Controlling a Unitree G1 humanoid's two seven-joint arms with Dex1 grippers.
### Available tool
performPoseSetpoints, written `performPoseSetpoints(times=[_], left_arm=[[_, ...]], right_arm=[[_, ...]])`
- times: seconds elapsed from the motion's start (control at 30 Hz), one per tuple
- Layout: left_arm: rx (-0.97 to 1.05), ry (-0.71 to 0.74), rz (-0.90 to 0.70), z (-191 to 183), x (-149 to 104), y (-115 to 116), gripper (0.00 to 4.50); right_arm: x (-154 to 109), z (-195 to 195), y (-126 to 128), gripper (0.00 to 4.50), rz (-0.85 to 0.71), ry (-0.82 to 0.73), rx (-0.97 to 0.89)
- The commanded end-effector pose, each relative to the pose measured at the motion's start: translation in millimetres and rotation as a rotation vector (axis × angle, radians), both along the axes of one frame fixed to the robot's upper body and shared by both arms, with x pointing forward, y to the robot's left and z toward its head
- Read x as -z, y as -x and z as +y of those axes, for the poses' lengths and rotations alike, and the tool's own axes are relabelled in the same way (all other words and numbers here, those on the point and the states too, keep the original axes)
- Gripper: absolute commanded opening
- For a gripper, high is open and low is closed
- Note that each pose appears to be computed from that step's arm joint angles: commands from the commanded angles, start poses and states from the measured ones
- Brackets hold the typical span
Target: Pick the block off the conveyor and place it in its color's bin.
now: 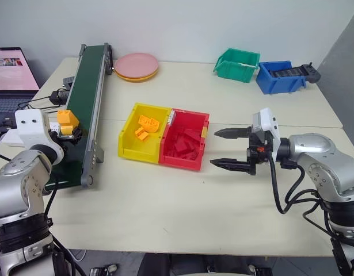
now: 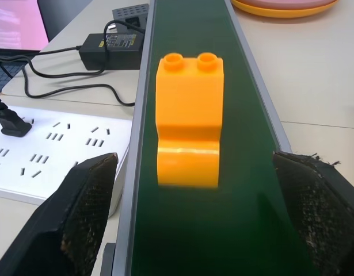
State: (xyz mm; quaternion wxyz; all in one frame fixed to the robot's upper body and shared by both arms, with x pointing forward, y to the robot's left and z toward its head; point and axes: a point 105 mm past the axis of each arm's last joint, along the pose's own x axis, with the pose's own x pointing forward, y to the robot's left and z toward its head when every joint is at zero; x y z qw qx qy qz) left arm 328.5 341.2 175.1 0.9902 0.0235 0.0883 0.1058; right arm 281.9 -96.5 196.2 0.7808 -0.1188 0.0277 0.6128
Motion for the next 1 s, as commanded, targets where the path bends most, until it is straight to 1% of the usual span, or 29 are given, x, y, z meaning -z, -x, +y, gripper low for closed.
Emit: performPoseSetpoints(times=[0.03,0.07,0.1,0.13,0.17,0.3,0.33,0.37,0.43,0.47,0.5,0.63,0.7,0.77,0.87,0.9,0.93,1.0], left_arm=[[-0.016,-0.024,-0.037,3,-14,-1,4.1],[-0.014,-0.024,-0.037,2,-14,-2,4.04],[-0.01,-0.025,-0.035,1,-15,-2,3.82],[-0.006,-0.032,-0.032,-1,-16,-2,3.72],[-0.003,-0.038,-0.031,-3,-16,-2,3.45],[-0.004,-0.05,-0.026,-9,-17,3,2.64],[-0.008,-0.05,-0.025,-12,-17,6,2.5],[-0.015,-0.047,-0.025,-15,-17,10,2.21],[-0.038,-0.039,-0.019,-22,-13,21,1.9],[-0.047,-0.034,-0.017,-24,-11,26,1.64],[-0.053,-0.031,-0.015,-26,-10,28,1.55],[-0.053,-0.032,-0.059,-32,-24,30,1.55],[-0.033,-0.062,-0.079,-36,-33,28,1.55],[0.024,-0.086,-0.1,-46,-43,24,1.55],[0.1,-0.091,-0.114,-61,-50,20,1.55],[0.161,-0.085,-0.126,-73,-55,16,1.55],[0.278,-0.063,-0.147,-98,-62,5,1.55],[0.426,-0.03,-0.168,-132,-72,-8,1.55]], right_arm=[[-13,-1,6,4.5,-0.051,-0.019,-0.022],[-14,-1,5,4.5,-0.053,-0.019,-0.022],[-14,0,5,4.5,-0.054,-0.019,-0.021],[-15,0,4,4.5,-0.056,-0.018,-0.02],[-15,0,4,4.5,-0.058,-0.017,-0.02],[-16,-1,3,4.5,-0.061,-0.017,-0.017],[-17,-2,3,4.5,-0.063,-0.018,-0.016],[-17,-2,2,4.5,-0.064,-0.017,-0.015],[-18,-1,1,4.5,-0.066,-0.02,-0.017],[-19,-1,0,4.5,-0.067,-0.022,-0.017],[-19,-1,0,4.5,-0.068,-0.023,-0.017],[-20,1,-1,4.5,-0.069,-0.022,-0.032],[-20,2,-2,4.5,-0.072,-0.022,-0.033],[-21,1,-2,4.5,-0.075,-0.019,-0.032],[-21,-1,-1,4.5,-0.079,-0.015,-0.031],[-22,-1,-1,4.5,-0.082,-0.013,-0.029],[-21,-4,2,4.5,-0.084,-0.001,-0.028],[-20,-8,8,4.5,-0.076,0.021,-0.028]])
